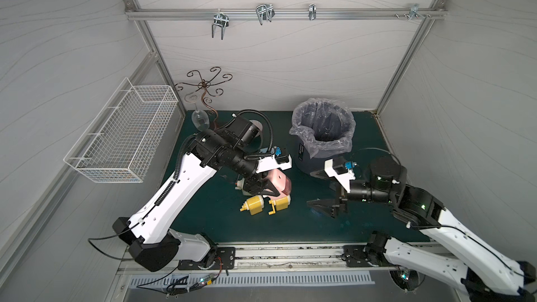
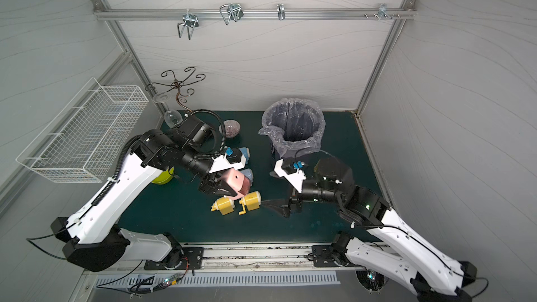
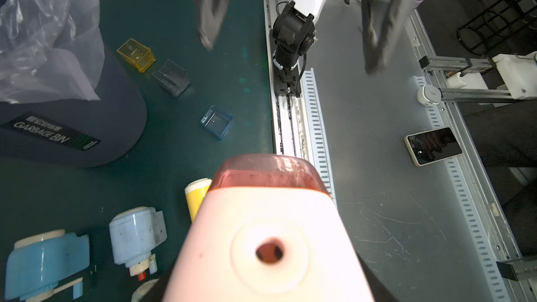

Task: Take out the pencil sharpener tray and clean the shavings
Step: Open the container of the pencil sharpener.

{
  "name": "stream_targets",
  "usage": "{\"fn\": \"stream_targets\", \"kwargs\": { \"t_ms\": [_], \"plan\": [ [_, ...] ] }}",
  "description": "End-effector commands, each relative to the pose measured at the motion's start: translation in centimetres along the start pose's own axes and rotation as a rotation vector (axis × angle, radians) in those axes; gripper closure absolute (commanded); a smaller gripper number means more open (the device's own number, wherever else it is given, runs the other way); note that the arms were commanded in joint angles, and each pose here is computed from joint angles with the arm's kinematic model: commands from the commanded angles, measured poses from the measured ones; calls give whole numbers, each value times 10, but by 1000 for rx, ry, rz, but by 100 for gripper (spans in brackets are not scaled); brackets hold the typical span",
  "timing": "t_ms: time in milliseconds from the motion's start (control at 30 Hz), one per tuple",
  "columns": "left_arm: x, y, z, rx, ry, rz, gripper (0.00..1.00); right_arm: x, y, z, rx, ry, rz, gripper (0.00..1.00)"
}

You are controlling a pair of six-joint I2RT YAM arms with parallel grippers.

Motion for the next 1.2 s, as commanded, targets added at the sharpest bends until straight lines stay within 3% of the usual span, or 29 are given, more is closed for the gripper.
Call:
{"fn": "stream_targets", "kwargs": {
  "t_ms": [0,467,800,967,1167],
  "plan": [
    [6,14,-12,-36,-14,-87,100,-12,10,-2,94,-122,-10,1],
    [-6,10,-17,-27,-13,-3,100,-34,12,-5,9,-44,-54,2],
    [-7,7,-16,-30,6,17,100,-37,8,-7,-58,76,-43,15],
    [-6,7,-16,-33,8,21,100,-43,3,0,-85,163,-24,17],
    [-8,6,-16,-18,-3,32,100,-45,-3,-2,-76,123,-25,17]
  ]
}}
Point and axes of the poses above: each gripper's point midway between its finger pads, its own x axis back along the fingers, its own z axis along the line the jaws close on, y = z × x, the point moved 6 cm from there along x, back along the fingers, and after that the axes turned 1 degree about x, right-handed, at the moved point
